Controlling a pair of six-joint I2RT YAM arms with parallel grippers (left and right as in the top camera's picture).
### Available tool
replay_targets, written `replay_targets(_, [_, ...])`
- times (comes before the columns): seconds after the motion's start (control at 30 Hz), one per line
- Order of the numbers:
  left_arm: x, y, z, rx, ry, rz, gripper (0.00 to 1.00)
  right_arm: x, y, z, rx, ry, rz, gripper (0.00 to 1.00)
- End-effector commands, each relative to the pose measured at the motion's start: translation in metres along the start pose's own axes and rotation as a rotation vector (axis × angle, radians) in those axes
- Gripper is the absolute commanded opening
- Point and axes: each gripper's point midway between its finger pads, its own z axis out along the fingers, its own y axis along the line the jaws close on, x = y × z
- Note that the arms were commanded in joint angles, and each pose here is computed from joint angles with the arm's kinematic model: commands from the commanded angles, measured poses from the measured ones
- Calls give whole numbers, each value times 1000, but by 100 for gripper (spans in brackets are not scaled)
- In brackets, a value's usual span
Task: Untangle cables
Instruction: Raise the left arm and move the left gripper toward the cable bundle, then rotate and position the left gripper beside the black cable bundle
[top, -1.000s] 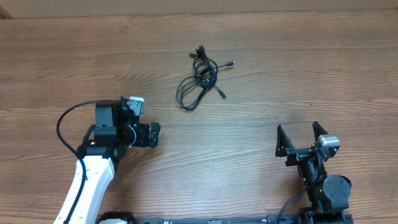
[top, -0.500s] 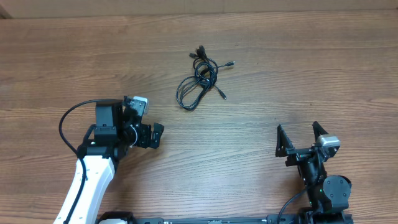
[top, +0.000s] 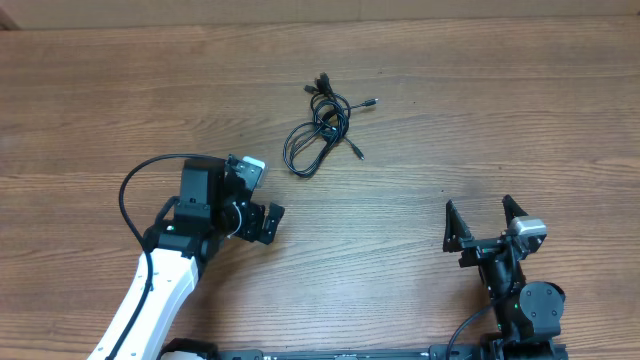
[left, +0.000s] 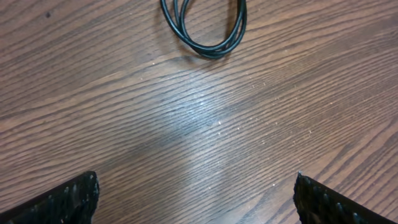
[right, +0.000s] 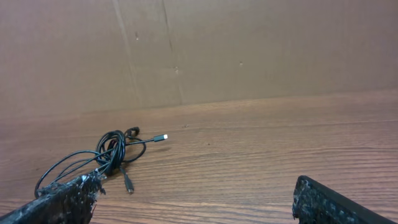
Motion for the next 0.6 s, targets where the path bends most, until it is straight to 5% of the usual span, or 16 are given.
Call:
replay_targets(0.0, [-13,-1,-3,-3,-20,34,100,4,-1,1,6,5,-1,100])
replay_targets(0.57, [-15,15,-6,-98,-17,36,100,4,-1,1,6,5,0,100])
